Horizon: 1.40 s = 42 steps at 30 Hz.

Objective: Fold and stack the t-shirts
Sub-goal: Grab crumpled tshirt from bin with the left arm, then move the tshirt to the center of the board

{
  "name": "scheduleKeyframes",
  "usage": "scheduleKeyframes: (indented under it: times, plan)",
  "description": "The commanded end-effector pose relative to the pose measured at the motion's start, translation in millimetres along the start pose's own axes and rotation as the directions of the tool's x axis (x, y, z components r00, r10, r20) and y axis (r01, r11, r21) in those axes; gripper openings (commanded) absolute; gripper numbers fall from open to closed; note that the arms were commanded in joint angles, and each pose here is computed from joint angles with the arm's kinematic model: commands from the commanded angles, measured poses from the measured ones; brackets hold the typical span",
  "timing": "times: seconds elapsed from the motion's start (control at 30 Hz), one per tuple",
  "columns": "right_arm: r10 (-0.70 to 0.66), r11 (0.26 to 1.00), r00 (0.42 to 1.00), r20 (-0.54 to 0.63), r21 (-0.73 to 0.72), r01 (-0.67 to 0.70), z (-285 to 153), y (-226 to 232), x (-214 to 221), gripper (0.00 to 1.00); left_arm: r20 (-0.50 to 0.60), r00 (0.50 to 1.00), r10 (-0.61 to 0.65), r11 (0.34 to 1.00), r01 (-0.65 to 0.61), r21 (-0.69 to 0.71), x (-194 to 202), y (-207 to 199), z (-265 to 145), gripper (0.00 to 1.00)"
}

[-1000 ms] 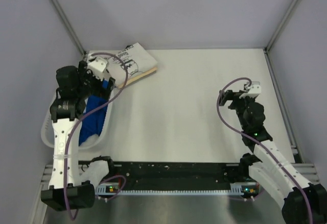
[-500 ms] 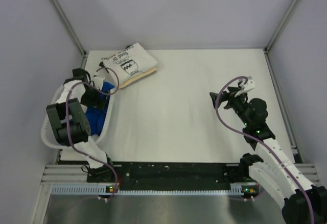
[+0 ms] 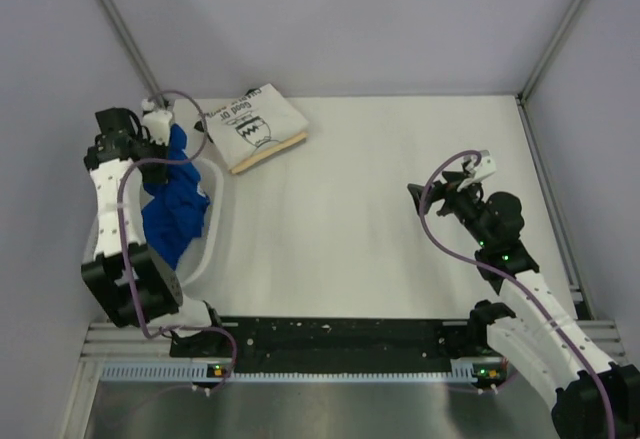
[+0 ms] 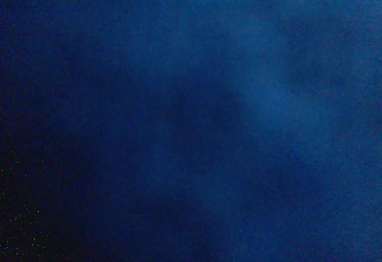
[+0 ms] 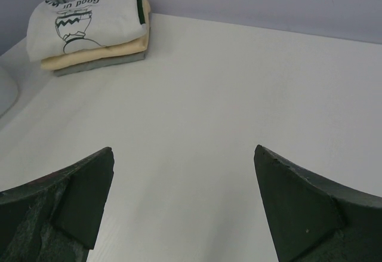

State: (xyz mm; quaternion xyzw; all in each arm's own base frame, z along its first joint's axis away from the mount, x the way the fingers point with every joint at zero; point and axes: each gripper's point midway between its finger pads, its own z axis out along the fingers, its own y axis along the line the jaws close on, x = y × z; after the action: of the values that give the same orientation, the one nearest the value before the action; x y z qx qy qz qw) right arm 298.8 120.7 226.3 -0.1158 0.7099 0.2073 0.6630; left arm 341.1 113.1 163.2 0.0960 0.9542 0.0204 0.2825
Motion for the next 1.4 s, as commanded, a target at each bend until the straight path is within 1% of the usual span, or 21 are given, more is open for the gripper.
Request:
scheduleKeyframes:
  times: [0.0, 0.07, 0.13, 0.2, 0.27, 0.33, 0.4, 0.47, 0.53, 0.7, 0.83, 0.9, 0.97, 1.03, 1.1, 1.13, 1.17, 1.23, 1.27, 1.3, 1.37]
  plan:
    - [-0.019, 0.998, 0.994, 0.111, -0.059, 0.026, 0, 13, -42, 0.98, 0.432, 0.892, 0.133, 0.980, -0.054, -0.190, -96, 2, -152, 0.00]
    - [0.000, 0.996, 0.992, 0.130, -0.087, 0.011, 0, 20, -51, 0.98, 0.562, 0.809, 0.173, 0.984, -0.113, -0.140, -121, -27, -204, 0.00]
    - [0.012, 0.991, 0.987, 0.161, -0.135, 0.010, -2, 30, -67, 0.98, 0.672, 0.714, 0.198, 0.976, -0.204, -0.071, -140, -65, -251, 0.00]
    - [0.022, 0.983, 0.982, 0.189, -0.181, 0.013, -4, 40, -84, 0.98, 0.750, 0.632, 0.193, 0.953, -0.302, 0.009, -150, -107, -282, 0.00]
    - [0.030, 0.974, 0.979, 0.204, -0.225, 0.017, -7, 50, -98, 0.99, 0.793, 0.576, 0.200, 0.907, -0.415, 0.073, -154, -150, -298, 0.00]
    - [0.029, 0.962, 0.978, 0.205, -0.272, 0.029, -10, 60, -108, 0.99, 0.804, 0.559, 0.202, 0.831, -0.532, 0.162, -149, -198, -299, 0.00]
    - [0.027, 0.945, 0.982, 0.190, -0.324, 0.037, -14, 71, -114, 0.99, 0.790, 0.586, 0.179, 0.741, -0.608, 0.283, -141, -240, -291, 0.00]
    - [0.018, 0.931, 0.987, 0.159, -0.364, 0.042, -16, 78, -113, 0.99, 0.755, 0.637, 0.158, 0.664, -0.634, 0.397, -135, -271, -277, 0.00]
    - [0.010, 0.925, 0.993, 0.114, -0.378, 0.034, -17, 80, -107, 0.99, 0.707, 0.686, 0.171, 0.614, -0.635, 0.468, -134, -295, -251, 0.00]
    - [-0.007, 0.927, 1.000, 0.001, -0.375, 0.007, -13, 77, -84, 0.99, 0.571, 0.790, 0.223, 0.564, -0.582, 0.586, -142, -336, -177, 0.00]
    - [-0.018, 0.932, 0.994, -0.108, -0.362, -0.022, -7, 70, -56, 0.97, 0.439, 0.861, 0.255, 0.572, -0.501, 0.650, -154, -357, -100, 0.00]
    - [-0.021, 0.922, 0.988, -0.153, -0.386, -0.040, -5, 73, -45, 0.94, 0.391, 0.878, 0.277, 0.586, -0.476, 0.656, -162, -363, -61, 0.18]
    - [-0.019, 0.900, 0.984, -0.179, -0.433, -0.062, -5, 82, -38, 0.90, 0.339, 0.893, 0.296, 0.629, -0.449, 0.634, -170, -363, -19, 0.37]
    - [-0.050, 0.885, 0.978, -0.203, -0.462, -0.051, -4, 91, -26, 0.87, 0.313, 0.901, 0.300, 0.687, -0.432, 0.584, -182, -352, 10, 0.57]
    - [-0.157, 0.890, 0.955, -0.252, -0.456, 0.026, -1, 96, -2, 0.87, 0.311, 0.909, 0.279, 0.730, -0.411, 0.546, -195, -337, 23, 0.70]
    - [-0.216, 0.889, 0.931, -0.294, -0.454, 0.063, 1, 98, 14, 0.87, 0.313, 0.915, 0.255, 0.743, -0.392, 0.543, -199, -329, 21, 0.91]
    - [-0.268, 0.885, 0.901, -0.342, -0.457, 0.089, 1, 103, 32, 0.87, 0.322, 0.918, 0.233, 0.750, -0.381, 0.541, -202, -321, 16, 0.99]
    - [-0.341, 0.872, 0.829, -0.443, -0.478, 0.104, -2, 116, 69, 0.86, 0.352, 0.913, 0.206, 0.756, -0.376, 0.535, -204, -304, 1, 0.99]
    - [-0.354, 0.875, 0.806, -0.474, -0.472, 0.107, 1, 117, 80, 0.85, 0.368, 0.909, 0.197, 0.762, -0.378, 0.526, -205, -295, -6, 0.99]
    - [-0.354, 0.878, 0.789, -0.502, -0.469, 0.096, 4, 122, 91, 0.83, 0.386, 0.903, 0.190, 0.770, -0.381, 0.512, -204, -285, -15, 0.99]
    - [-0.333, 0.889, 0.779, -0.531, -0.452, 0.072, 13, 132, 103, 0.79, 0.413, 0.893, 0.177, 0.790, -0.379, 0.482, -201, -264, -33, 0.99]
